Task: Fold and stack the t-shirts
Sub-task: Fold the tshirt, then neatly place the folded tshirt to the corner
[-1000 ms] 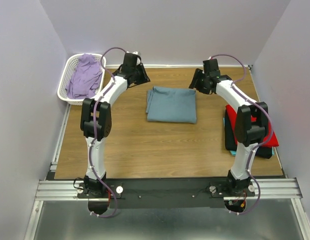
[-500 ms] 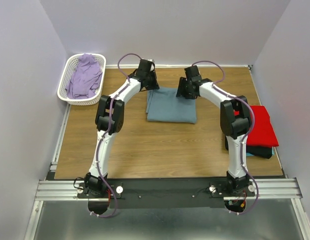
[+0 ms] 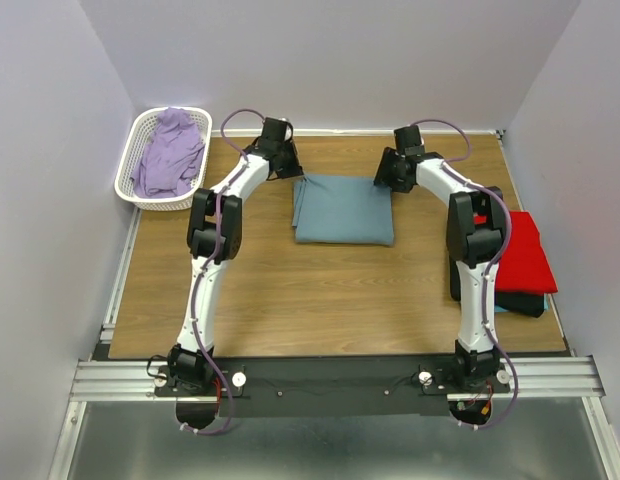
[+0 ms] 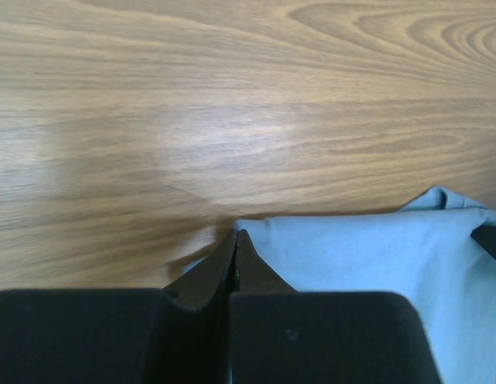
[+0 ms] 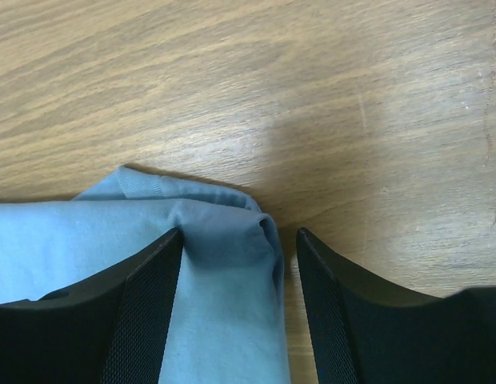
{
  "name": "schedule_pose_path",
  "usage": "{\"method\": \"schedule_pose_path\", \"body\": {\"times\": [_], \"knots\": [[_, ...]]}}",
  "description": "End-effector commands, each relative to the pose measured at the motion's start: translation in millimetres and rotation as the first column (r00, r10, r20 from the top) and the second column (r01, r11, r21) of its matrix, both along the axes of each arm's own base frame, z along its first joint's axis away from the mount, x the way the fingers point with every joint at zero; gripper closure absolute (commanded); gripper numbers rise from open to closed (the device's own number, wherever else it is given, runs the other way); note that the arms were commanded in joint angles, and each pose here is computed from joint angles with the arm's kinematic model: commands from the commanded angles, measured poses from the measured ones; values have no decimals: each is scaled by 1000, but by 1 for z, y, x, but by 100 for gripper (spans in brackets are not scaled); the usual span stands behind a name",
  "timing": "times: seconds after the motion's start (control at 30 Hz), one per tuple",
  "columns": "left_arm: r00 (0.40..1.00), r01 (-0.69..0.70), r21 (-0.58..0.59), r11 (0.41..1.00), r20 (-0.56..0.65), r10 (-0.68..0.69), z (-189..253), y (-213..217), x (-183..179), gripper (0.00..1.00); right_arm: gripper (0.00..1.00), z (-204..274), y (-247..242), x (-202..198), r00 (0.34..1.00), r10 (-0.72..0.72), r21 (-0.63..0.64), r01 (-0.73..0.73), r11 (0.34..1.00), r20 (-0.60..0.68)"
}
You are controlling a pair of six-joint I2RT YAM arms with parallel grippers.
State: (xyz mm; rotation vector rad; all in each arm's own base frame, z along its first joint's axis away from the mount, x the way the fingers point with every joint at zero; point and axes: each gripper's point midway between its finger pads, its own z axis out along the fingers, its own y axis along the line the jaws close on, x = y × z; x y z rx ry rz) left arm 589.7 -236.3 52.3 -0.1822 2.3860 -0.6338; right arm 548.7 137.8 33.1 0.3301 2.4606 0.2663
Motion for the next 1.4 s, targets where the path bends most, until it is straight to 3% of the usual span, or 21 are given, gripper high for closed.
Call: {"method": "schedule_pose_path", "body": {"times": [0.0, 0.13, 0.23, 0.3, 0.5, 0.63, 1.17, 1.37], "knots": [[999, 21, -18, 1000, 30, -20, 13, -2, 8, 95, 34, -5, 0, 2, 1000, 10, 41, -9, 999, -19], [996, 22, -46, 999, 91, -18, 48, 8, 18, 94, 31, 11, -18, 3, 1000, -27, 74, 27, 997, -5], [990, 8, -49, 999, 139, -1, 79, 20, 19, 78, 25, 22, -28, -8, 999, -42, 109, 43, 993, -12], [985, 14, -56, 998, 170, -4, 103, 19, 13, 75, 23, 28, -29, -15, 999, -38, 123, 39, 992, -13], [994, -20, -6, 1000, 106, 20, 85, 25, -20, 73, 21, 47, -20, -42, 1000, 15, 179, -14, 984, -4], [998, -5, 29, 1000, 63, 3, 61, 22, -33, 62, 21, 39, -10, -55, 999, 48, 206, -44, 978, -14], [997, 81, 107, 991, -26, -79, 8, -2, -44, 62, 18, 4, -7, -81, 996, 42, 126, -31, 992, -84], [996, 79, 127, 989, -55, -72, -6, 3, -53, 72, 17, -8, -1, -89, 992, 62, 154, -45, 987, -110]]}}
